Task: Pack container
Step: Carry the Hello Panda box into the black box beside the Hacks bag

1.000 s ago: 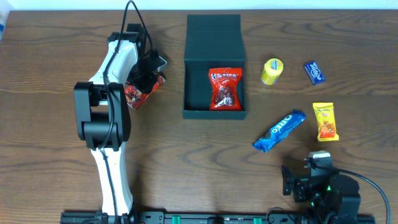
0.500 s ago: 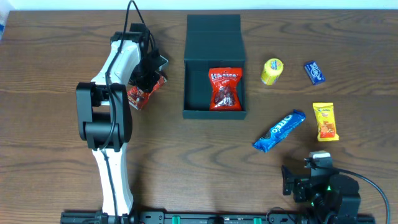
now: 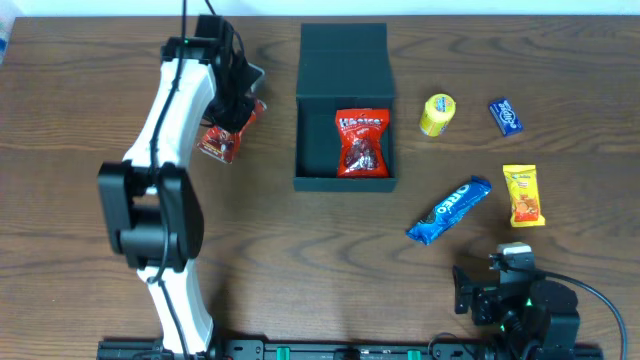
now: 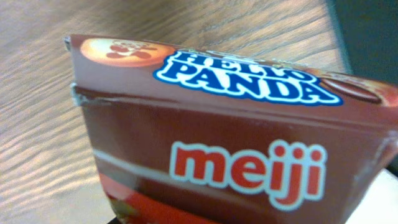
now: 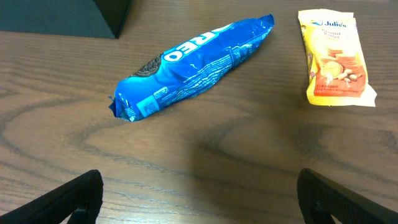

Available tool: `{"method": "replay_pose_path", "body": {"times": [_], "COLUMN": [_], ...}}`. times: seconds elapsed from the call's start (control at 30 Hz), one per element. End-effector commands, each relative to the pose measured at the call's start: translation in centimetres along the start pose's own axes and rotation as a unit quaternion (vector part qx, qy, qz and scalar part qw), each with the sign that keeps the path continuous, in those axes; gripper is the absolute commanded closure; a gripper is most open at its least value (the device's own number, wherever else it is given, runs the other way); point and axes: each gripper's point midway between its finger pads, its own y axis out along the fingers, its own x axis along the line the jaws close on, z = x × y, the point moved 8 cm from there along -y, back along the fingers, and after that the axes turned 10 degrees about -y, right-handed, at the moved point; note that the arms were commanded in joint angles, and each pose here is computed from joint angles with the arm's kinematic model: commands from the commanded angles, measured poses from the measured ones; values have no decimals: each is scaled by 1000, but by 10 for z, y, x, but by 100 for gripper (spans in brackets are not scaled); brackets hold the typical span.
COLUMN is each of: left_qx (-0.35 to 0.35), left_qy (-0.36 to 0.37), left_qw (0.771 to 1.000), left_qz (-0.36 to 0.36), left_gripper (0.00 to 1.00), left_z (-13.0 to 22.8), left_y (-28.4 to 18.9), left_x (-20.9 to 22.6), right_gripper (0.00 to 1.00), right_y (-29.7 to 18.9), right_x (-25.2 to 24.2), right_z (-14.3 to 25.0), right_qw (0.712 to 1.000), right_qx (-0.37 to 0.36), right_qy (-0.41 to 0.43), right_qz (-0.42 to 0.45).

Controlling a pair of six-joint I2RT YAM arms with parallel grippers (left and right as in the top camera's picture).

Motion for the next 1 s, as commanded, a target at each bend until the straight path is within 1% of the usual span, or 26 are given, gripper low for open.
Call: {"method": "replay_pose_path", "body": {"times": [0.0,0.1,0.17,0.3,0.4,0.53,0.6,0.67,0.77,0.97], "left_qx": [-28,-40,-44,-46,-46,-61,-68,-73,-79,-83], "left_qy": [-33,-35,-33,-37,-61,-117,-149,-185,-224,-262], "left_qw": [999,999,998,998,996,990,985,978,969,958], "left_qz": [2,6,11,25,36,53,60,67,74,79], "left_gripper": [77,77,80,80,81,81,84,84,87,86], "left_z": [3,7,9,11,12,8,6,4,-1,-12], "left_y": [-33,-52,-61,-69,-70,-72,-72,-72,-70,-53], "left_x": [-17,-38,-56,-98,-127,-155,-163,-168,-173,-181], "right_gripper": [1,1,1,1,1,1,1,1,1,1], "right_y": [1,1,1,1,1,1,1,1,1,1], "right_x": [0,0,0,0,0,0,0,0,0,0], "right_z": [2,2,2,2,2,2,2,2,2,2], "right_qw": [1000,1000,1000,1000,1000,1000,1000,1000,1000,1000], "right_qx": [1,1,1,1,1,1,1,1,1,1], "right_qy": [-3,-3,-3,-3,-3,-3,-3,-3,-3,-3], "right_qz": [-2,-2,-2,-2,-2,-2,-2,-2,-2,-2]}}
